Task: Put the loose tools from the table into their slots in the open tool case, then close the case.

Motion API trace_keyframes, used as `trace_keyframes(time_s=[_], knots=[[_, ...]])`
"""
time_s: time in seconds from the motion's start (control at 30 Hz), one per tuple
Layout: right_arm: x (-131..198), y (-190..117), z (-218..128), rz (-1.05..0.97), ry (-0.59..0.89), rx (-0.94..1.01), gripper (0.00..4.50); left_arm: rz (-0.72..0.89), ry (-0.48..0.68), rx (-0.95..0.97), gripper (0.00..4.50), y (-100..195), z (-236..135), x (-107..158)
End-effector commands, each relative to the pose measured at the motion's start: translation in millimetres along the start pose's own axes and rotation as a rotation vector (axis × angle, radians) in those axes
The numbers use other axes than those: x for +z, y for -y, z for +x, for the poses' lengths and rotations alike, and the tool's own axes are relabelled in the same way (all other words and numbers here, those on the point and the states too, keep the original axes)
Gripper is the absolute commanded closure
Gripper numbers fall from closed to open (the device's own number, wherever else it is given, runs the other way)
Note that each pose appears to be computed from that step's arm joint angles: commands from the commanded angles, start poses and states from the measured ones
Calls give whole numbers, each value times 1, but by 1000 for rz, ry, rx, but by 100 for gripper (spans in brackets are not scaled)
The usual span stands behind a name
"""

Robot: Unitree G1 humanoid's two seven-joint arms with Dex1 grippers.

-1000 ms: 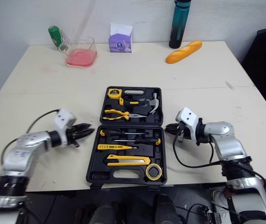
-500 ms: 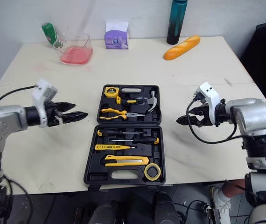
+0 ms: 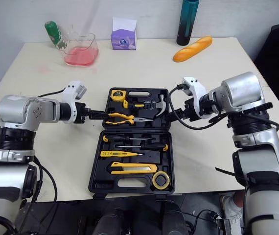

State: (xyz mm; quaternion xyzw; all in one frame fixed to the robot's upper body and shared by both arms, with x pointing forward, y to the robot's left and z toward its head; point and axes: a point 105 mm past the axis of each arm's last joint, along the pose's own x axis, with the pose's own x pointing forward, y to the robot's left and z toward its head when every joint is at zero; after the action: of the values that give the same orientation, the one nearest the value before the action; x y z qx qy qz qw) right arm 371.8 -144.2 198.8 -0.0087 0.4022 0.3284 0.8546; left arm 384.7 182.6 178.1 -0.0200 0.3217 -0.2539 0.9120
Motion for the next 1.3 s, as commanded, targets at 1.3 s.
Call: trace_keyframes(time_s=[1.3], knots=[[1, 11, 32, 67, 14, -99, 136, 49, -47, 53, 86, -5, 19, -2]])
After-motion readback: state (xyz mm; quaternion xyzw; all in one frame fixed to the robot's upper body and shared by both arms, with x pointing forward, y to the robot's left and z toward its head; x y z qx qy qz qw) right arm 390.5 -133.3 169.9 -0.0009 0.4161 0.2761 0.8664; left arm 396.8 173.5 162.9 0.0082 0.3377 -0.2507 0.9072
